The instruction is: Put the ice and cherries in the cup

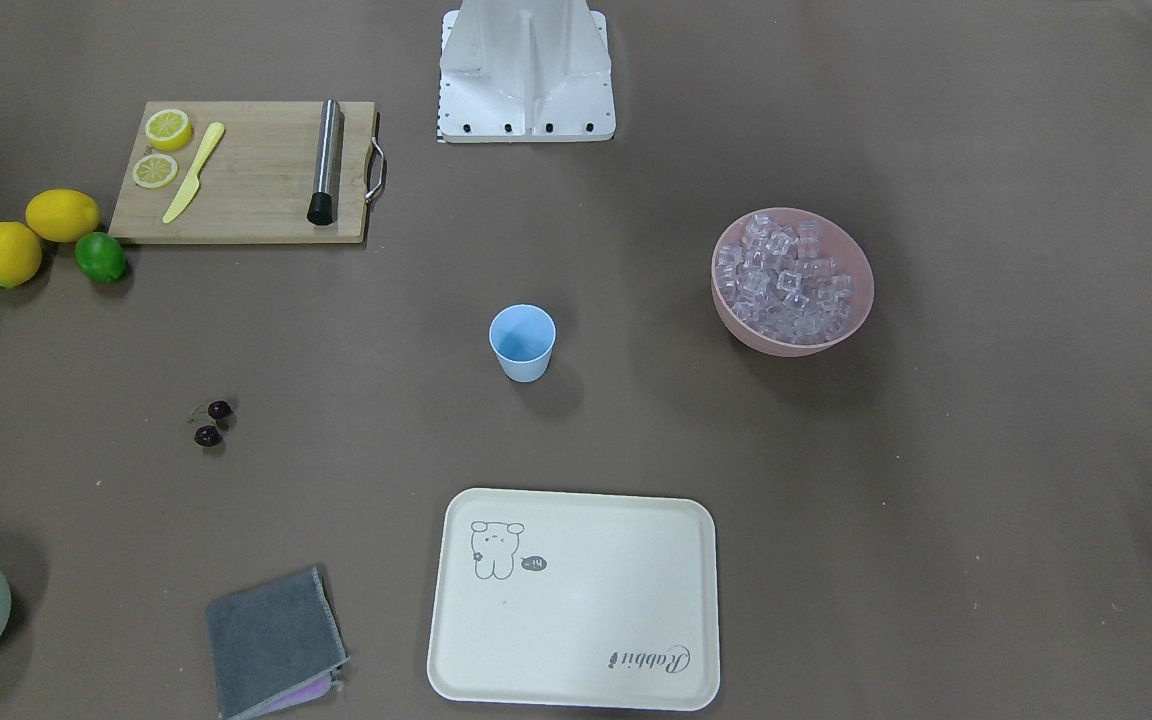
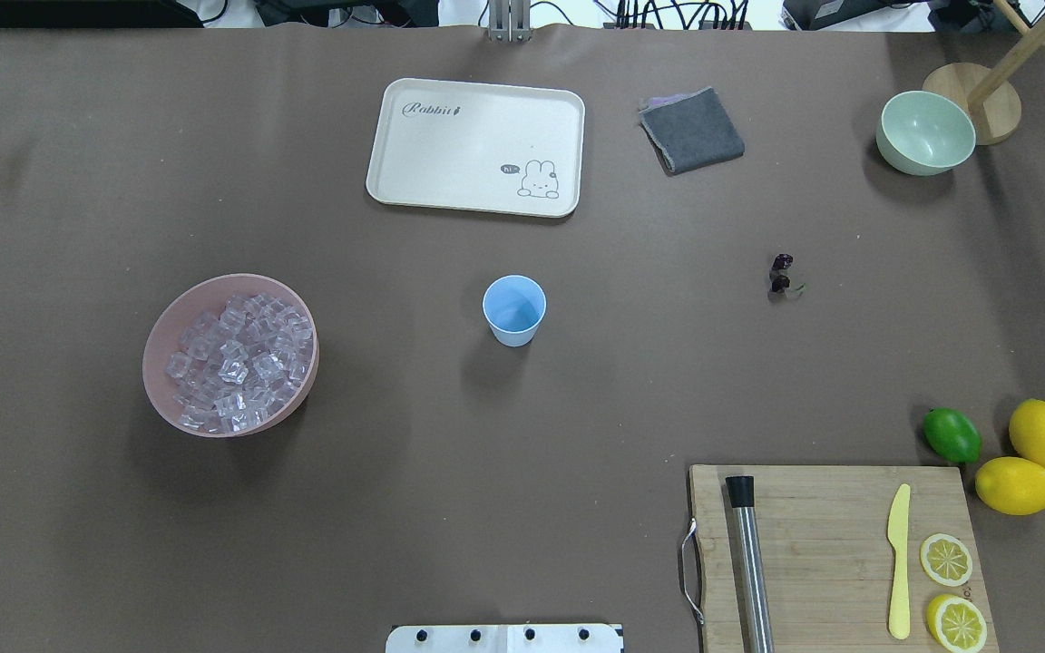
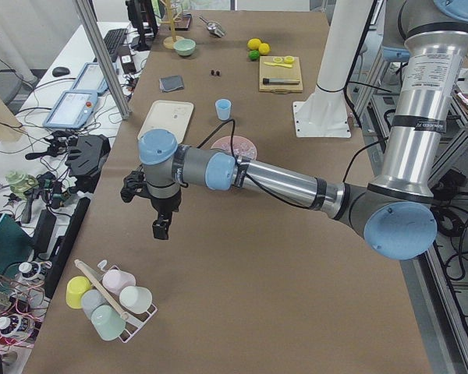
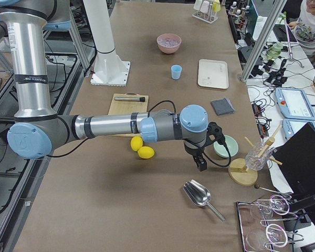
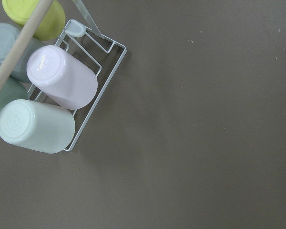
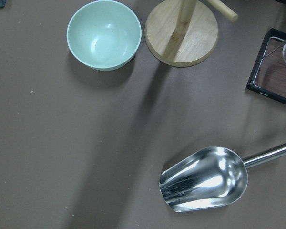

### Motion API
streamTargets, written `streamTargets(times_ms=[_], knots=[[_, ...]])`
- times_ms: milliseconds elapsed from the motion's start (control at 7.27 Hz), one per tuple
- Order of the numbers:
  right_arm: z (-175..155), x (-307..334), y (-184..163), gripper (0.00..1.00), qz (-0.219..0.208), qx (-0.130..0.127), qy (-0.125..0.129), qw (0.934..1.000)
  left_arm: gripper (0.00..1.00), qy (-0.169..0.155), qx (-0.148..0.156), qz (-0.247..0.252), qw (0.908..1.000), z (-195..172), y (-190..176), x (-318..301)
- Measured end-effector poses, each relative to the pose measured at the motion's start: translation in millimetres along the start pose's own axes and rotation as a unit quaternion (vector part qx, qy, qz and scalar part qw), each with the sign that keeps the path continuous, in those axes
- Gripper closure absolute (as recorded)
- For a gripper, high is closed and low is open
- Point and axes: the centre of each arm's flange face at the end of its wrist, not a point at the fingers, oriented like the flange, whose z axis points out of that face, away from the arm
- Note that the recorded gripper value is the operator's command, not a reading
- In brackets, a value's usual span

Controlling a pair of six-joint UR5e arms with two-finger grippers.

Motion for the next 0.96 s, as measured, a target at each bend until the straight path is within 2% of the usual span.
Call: streamTargets(times_ms=[275,688,963], knots=[[0.7,0.1,2.2,0.01,0.0,0.0,0.0,1.0,0.02,-0.005,-0.007,-0.002,1.0,1.0,6.4,-0.2],[1.2,-1.9,-3.0,0.01,-0.002,-0.001,0.001,1.0,0.02,-0.011,0.024,0.026,0.9993,-19.7,16.9,20.9],[4.0,-7.7,-7.1,0.01,-0.001,-0.002,-0.003,1.0,0.02,0.001,0.011,0.019,0.9998,-20.7,7.4,53.1]])
